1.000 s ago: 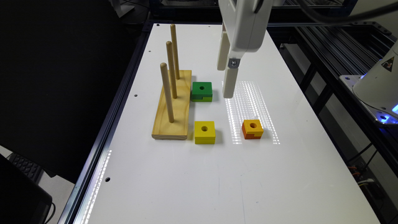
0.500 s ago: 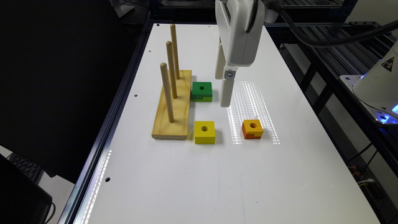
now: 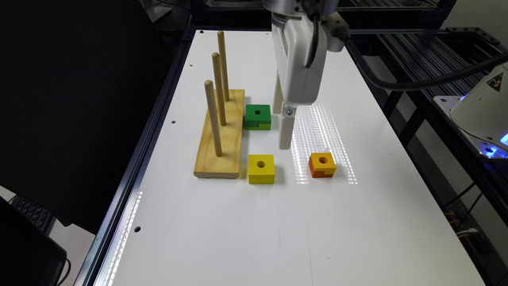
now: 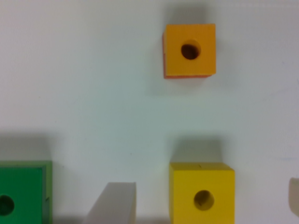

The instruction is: Pick up yellow block.

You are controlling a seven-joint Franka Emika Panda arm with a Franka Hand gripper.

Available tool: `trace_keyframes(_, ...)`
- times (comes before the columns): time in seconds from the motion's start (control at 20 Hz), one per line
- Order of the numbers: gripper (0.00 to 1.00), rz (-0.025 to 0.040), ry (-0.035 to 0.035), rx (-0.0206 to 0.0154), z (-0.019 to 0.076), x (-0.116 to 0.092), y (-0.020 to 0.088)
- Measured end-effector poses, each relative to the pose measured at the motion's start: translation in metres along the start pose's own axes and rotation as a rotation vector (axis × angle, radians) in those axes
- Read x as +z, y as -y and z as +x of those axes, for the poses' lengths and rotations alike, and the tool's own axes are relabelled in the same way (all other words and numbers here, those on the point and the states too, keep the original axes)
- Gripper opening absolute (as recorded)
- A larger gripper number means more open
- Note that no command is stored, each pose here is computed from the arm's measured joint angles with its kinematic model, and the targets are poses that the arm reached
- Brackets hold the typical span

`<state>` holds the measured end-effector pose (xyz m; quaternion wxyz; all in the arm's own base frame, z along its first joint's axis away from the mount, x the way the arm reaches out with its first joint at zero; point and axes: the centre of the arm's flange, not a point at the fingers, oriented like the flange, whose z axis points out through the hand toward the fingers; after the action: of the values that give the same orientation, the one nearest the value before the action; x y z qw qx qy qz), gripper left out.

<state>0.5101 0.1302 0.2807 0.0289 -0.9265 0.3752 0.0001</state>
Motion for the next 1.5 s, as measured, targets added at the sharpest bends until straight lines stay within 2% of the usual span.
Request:
trace_keyframes(0.3,1.0,0.0026,-0.0016,0.0006,0.0008,-0.001,0.001)
trace_keyframes(0.35,1.0,0.0045,-0.0028,0.0007,0.0013,-0.002,0.001)
trace_keyframes(0.5,1.0,0.0159,-0.0074,0.0018,0.0059,-0.005,0.007)
trace_keyframes(0.65,1.0,0.0229,-0.0072,0.0026,0.0119,-0.004,0.015)
trace_keyframes(0.85,1.0,0.0215,0.0034,0.0034,0.0193,0.006,0.023)
trace_keyframes(1.0,1.0,0.0141,0.0119,0.0025,0.0225,0.017,0.026)
trace_keyframes(1.1,1.0,0.0114,0.0154,0.0017,0.0238,0.024,0.026)
trace_keyframes(1.5,1.0,0.0087,0.0198,0.0013,0.0251,0.03,0.028)
